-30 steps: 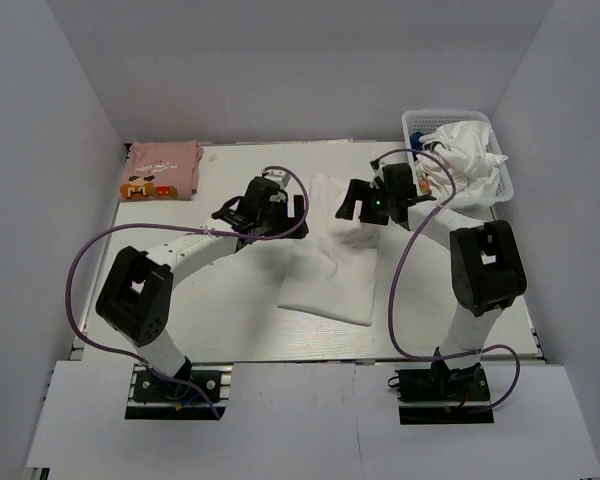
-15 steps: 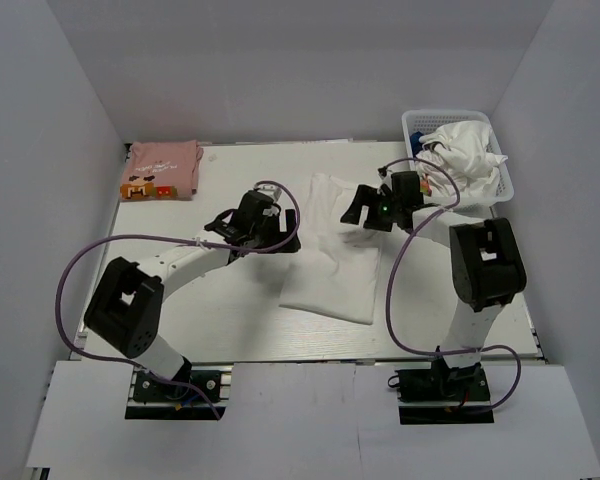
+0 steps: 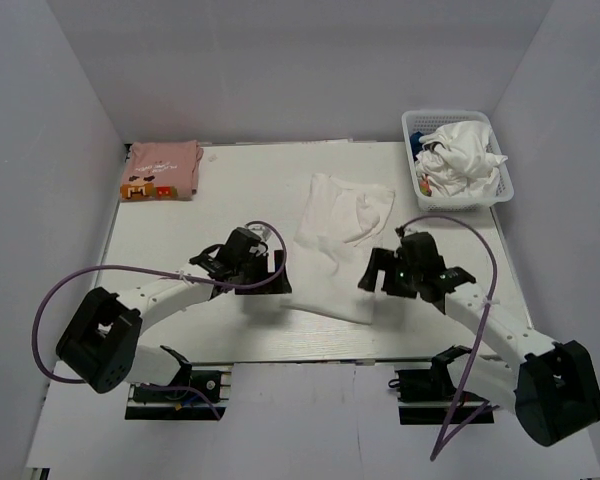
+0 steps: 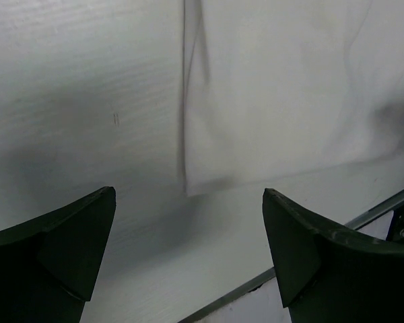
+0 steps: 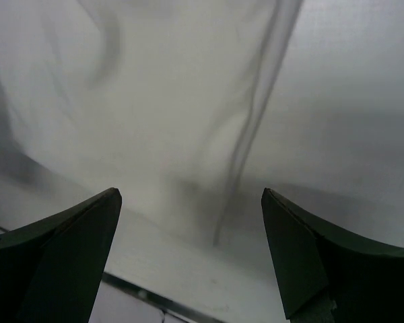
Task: Fold and stack the t-shirts
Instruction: Grab one side of the 2/3 rectangular tshirt with both arms
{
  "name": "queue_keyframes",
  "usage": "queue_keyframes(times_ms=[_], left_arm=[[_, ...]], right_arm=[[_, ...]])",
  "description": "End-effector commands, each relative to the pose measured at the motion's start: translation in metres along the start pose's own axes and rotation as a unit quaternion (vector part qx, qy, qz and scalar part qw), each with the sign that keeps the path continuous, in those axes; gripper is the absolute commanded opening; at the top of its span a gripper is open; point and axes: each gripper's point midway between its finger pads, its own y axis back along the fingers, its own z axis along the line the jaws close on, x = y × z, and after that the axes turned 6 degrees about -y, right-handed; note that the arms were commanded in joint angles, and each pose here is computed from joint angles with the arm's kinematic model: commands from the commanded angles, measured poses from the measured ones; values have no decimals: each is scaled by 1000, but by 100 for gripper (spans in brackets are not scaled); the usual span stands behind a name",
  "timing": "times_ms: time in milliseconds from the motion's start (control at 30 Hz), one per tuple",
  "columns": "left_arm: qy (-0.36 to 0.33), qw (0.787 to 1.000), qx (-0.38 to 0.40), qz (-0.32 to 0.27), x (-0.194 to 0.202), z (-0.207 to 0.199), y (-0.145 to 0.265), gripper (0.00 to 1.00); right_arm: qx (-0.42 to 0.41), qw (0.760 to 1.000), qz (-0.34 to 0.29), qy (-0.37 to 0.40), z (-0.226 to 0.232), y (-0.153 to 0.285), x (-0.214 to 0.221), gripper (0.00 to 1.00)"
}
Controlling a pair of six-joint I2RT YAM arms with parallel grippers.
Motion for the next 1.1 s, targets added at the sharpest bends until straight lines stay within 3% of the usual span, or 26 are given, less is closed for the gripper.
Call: queue_keyframes(times_ms=[0, 100, 200, 367, 500, 767, 833, 900, 933, 1000, 1033, 1067], left_arm=[[2, 999, 33, 14, 14, -13, 1, 100], [-1, 998, 35, 44, 33, -12, -5, 88], [-10, 997, 50, 50, 42, -18, -8, 67], [-13, 998, 47, 51, 47, -15, -13, 65], [3, 998, 29, 52, 50, -8, -21, 61], [14, 998, -25, 54, 44, 7, -34, 61], [15, 998, -14, 55, 42, 2, -35, 50], [10, 998, 4, 63, 47, -3, -36, 38], [11, 997, 24, 71, 52, -8, -36, 19], [13, 995, 47, 91, 62, -14, -35, 0], [15, 994, 50, 99, 67, -13, -34, 0], [13, 994, 54, 92, 64, -16, -32, 0]], right_arm=[[30, 994, 91, -54, -19, 13, 69, 90], [22, 991, 116, -68, -18, 15, 93, 90], [27, 987, 141, -74, -21, 13, 110, 90], [30, 981, 179, -72, -22, 11, 128, 84], [32, 982, 172, -73, -22, 6, 128, 71], [31, 982, 172, -74, -24, -7, 128, 61], [34, 981, 175, -78, -25, -8, 129, 56], [38, 981, 173, -78, -26, -9, 130, 44], [38, 981, 173, -79, -26, -8, 129, 40], [40, 981, 171, -77, -26, -7, 127, 28], [35, 983, 165, -75, -23, -5, 124, 19], [34, 983, 166, -71, -22, -4, 124, 0]])
